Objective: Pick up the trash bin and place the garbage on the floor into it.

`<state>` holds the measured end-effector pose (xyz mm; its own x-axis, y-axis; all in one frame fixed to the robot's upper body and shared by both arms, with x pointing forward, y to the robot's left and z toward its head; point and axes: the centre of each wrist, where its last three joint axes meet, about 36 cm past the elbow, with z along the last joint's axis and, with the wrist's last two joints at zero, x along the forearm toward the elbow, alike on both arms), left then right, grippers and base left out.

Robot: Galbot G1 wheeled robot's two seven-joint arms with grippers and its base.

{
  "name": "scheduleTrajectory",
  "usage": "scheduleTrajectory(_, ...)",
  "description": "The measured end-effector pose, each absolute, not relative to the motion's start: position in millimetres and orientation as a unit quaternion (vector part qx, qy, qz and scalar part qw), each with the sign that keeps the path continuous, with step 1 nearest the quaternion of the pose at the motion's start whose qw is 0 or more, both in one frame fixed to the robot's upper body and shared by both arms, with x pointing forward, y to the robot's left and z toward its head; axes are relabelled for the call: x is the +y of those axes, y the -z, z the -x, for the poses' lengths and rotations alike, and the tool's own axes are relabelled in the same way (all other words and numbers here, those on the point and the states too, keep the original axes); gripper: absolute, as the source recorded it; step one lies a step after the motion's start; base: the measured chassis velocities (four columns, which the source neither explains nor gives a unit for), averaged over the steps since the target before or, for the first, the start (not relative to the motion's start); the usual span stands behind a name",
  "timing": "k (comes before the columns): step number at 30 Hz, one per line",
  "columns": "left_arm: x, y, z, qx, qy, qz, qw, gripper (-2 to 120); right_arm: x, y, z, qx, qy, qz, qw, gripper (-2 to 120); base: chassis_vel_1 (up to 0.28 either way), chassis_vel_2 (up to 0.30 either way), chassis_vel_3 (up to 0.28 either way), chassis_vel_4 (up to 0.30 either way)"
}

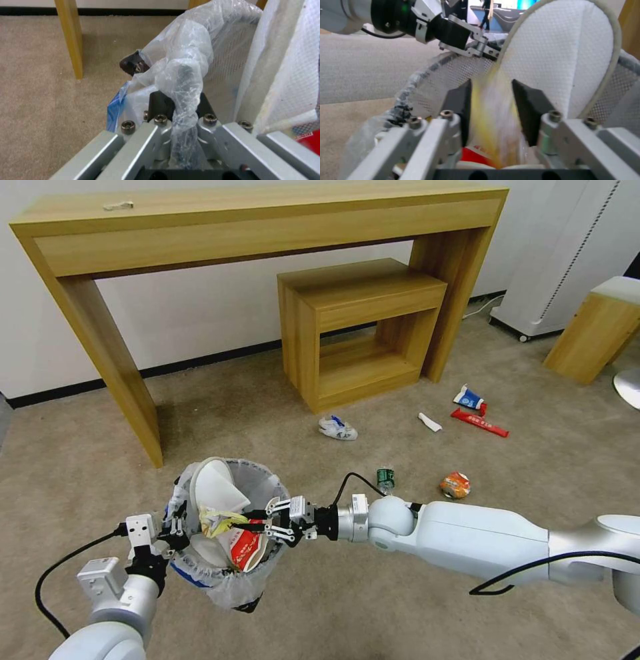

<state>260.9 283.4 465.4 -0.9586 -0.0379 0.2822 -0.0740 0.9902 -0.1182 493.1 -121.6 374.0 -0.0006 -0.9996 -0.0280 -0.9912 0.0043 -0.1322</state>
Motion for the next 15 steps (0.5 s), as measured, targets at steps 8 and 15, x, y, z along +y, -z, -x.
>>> scheduleTrajectory(8, 285, -462, -262, -0.987, -0.064, -0.029, 0.144, 3, -122, -382, -487, 0.717, 0.025, 0.694, 0.067, 65, 0.000, 0.000, 0.000, 0.000)
scheduleTrajectory(15, 291, -453, -265, -0.986, -0.059, -0.037, 0.149, 3, -126, -406, -490, 0.763, 0.002, 0.640, 0.091, 89, 0.000, 0.000, 0.000, 0.000)
